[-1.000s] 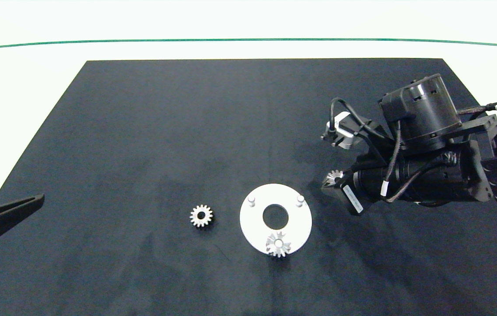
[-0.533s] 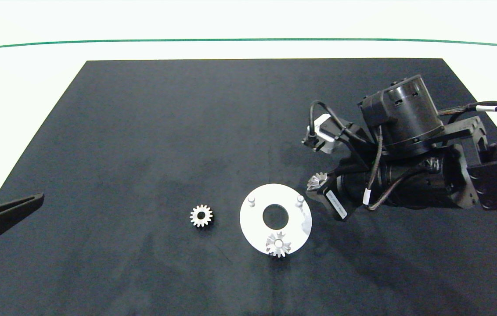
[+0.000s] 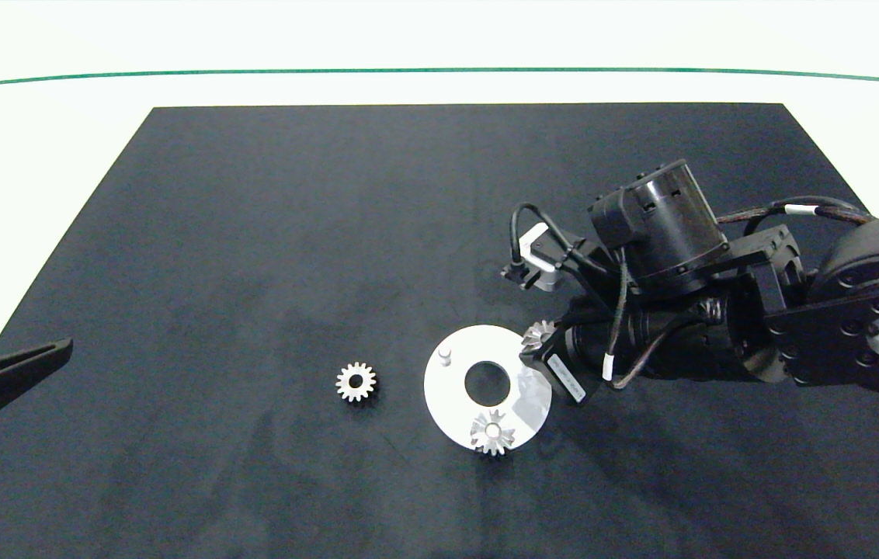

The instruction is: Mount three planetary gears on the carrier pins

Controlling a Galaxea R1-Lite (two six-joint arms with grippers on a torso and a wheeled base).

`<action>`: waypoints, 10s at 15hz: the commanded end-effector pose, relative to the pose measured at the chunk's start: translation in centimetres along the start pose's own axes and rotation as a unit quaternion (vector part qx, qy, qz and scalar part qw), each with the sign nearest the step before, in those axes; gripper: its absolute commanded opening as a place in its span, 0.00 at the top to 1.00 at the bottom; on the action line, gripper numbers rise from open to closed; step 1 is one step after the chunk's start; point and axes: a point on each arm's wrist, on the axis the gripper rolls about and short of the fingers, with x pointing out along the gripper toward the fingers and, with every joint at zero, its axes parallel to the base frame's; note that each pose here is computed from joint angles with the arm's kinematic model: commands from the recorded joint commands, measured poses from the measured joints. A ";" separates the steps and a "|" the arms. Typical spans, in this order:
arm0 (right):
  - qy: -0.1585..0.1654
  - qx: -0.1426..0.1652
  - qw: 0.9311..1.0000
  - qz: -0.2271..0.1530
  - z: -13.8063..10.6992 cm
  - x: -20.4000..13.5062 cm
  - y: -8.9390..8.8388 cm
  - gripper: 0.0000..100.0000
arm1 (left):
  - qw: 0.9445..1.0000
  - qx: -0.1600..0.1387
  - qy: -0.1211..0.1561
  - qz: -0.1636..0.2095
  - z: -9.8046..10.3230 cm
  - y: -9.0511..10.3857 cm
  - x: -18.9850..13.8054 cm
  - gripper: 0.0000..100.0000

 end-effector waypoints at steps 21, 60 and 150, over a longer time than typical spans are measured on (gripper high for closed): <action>0.013 -0.004 1.000 -0.002 0.1 1.7 0.4 0.99 | 1.000 0.000 -0.006 0.003 0.2 0.1 -0.3 0.00; -0.051 0.055 0.996 -0.040 -20.4 -17.5 0.0 0.00 | 0.984 0.048 0.137 -0.108 -4.1 -4.5 9.3 0.00; -0.051 0.034 0.998 -0.019 -20.9 -16.8 0.3 0.00 | 0.978 0.060 0.097 -0.174 -0.1 -15.8 20.5 0.99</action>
